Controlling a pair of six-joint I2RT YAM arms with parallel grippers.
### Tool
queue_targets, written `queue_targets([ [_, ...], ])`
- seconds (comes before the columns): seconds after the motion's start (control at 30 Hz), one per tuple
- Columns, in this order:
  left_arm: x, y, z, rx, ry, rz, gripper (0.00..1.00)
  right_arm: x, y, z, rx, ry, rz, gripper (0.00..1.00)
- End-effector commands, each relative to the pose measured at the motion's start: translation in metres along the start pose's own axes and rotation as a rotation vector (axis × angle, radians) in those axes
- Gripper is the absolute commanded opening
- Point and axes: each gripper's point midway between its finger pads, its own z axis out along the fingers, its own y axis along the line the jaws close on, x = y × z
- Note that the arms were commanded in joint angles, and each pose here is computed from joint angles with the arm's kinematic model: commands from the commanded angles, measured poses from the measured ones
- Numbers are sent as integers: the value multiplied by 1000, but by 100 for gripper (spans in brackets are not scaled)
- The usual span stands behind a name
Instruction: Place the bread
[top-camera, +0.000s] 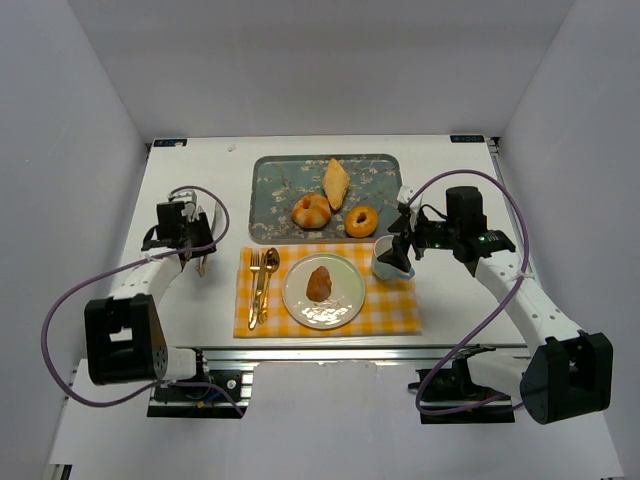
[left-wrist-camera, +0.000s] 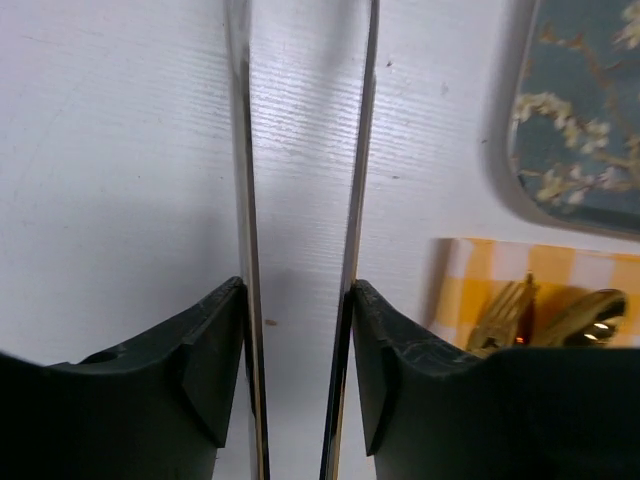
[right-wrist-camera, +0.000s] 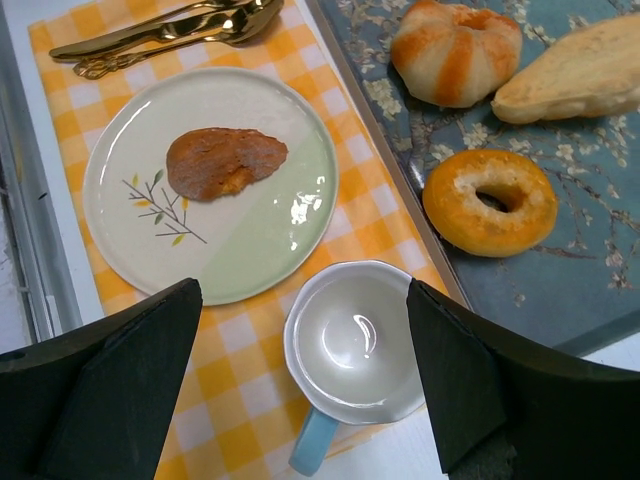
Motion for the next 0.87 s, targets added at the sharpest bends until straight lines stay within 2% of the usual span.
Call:
queue_targets([
  [0.0, -16, 13, 14, -31, -72, 84, 56, -7, -15, -2, 77, -9, 27, 88],
  [0.13, 9, 22, 30, -41, 7, 101, 60, -12, -28, -4, 161, -10, 126, 88],
  [0.23, 25, 28, 34, -63, 43, 83, 69, -14, -41, -6, 240, -16, 191, 89],
  [0.4, 30, 30, 29, -76, 49, 47, 76, -20, -55, -8, 309, -20, 263, 89],
  [0.5, 23, 27, 20, -72, 14, 20, 83, -21, -58, -8, 320, -22, 273, 89],
  [0.57, 5, 29, 5, -100, -54, 1, 92, -21, -60, -7, 323, -23, 278, 89],
  [0.67, -16, 23, -20, -86, -139, -30, 98, -23, -60, -5, 309, -25, 262, 89],
  [0.83, -44, 8, -68, -36, -261, -112, 96, -25, -44, 2, 190, -39, 141, 89],
])
